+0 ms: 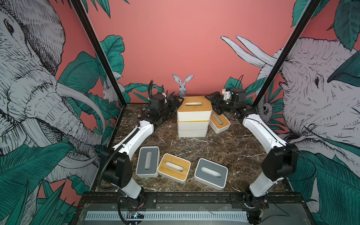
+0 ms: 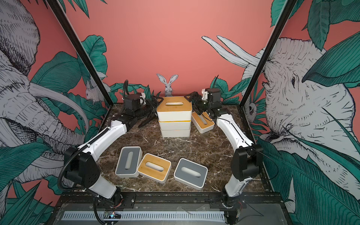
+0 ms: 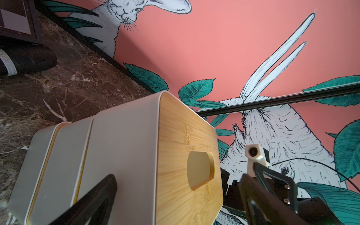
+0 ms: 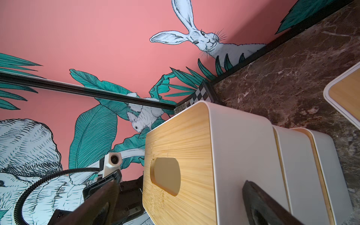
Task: Stack the tissue boxes
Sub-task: Place the tissue box at the tissue box, then pick up the tissue box from the center of the board.
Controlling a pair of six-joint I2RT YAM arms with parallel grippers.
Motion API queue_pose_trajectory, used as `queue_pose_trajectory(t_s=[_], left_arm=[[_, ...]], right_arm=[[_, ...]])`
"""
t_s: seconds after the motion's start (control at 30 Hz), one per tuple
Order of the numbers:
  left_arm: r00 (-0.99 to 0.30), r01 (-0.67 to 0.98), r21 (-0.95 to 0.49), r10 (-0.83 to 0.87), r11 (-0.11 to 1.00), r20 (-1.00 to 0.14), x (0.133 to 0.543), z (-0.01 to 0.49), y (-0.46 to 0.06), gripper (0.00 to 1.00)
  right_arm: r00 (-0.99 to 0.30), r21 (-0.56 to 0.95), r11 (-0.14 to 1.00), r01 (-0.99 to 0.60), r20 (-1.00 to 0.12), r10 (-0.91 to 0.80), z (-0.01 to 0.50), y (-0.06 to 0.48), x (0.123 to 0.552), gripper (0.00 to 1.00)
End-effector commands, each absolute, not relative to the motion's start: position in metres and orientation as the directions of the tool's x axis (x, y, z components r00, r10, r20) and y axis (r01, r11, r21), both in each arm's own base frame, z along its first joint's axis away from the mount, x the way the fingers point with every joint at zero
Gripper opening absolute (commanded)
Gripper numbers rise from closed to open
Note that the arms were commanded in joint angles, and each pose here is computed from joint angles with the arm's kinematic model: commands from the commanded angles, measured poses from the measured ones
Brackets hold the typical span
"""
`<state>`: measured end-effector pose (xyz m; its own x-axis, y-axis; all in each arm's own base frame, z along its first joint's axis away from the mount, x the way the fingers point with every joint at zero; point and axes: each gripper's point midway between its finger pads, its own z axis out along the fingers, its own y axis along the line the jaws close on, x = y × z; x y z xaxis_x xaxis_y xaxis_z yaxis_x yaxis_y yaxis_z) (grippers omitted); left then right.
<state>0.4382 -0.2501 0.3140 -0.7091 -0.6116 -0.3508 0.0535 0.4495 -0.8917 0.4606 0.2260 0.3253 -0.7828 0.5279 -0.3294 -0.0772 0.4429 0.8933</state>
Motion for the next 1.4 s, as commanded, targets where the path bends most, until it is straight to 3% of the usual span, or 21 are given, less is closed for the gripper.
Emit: queue_pose_trajectory(t_s=[0.0,0.3,0.87,1.13,1.37], left_arm=[[-0.773,0.152,-0.917,-0.533,0.37,-0.343,0.406,0.344,-0.281,1.0],[-0.763,0.148,-0.911,-0.541,0.384,-0.352,0.411,0.348,-0.279,1.0],[-0.614,0.188,-0.803,-0.57,0.566,-0.546,0.379,0.408,-0.174,1.0],[-0.617,0.177,-0.708,-0.483,0.684,-0.621,0.34,0.396,-0.145,0.99],[-0.648,0.135,-0.66,-0.438,0.739,-0.623,0.32,0.367,-0.133,1.0]], right_arm=[[-0.846,0.916,0.364,-0.168,-0.323,0.424,0.346,0.265,0.426,0.99],[-0.802,0.89,0.448,-0.086,-0.329,0.499,0.329,0.236,0.433,0.99],[-0.701,0.839,0.535,-0.1,-0.441,0.561,0.372,0.175,0.435,0.99],[-0.705,0.737,0.675,0.007,-0.475,0.526,0.34,0.139,0.407,0.99],[-0.745,0.465,0.863,0.2,-0.499,0.442,0.27,0.072,0.383,0.99]])
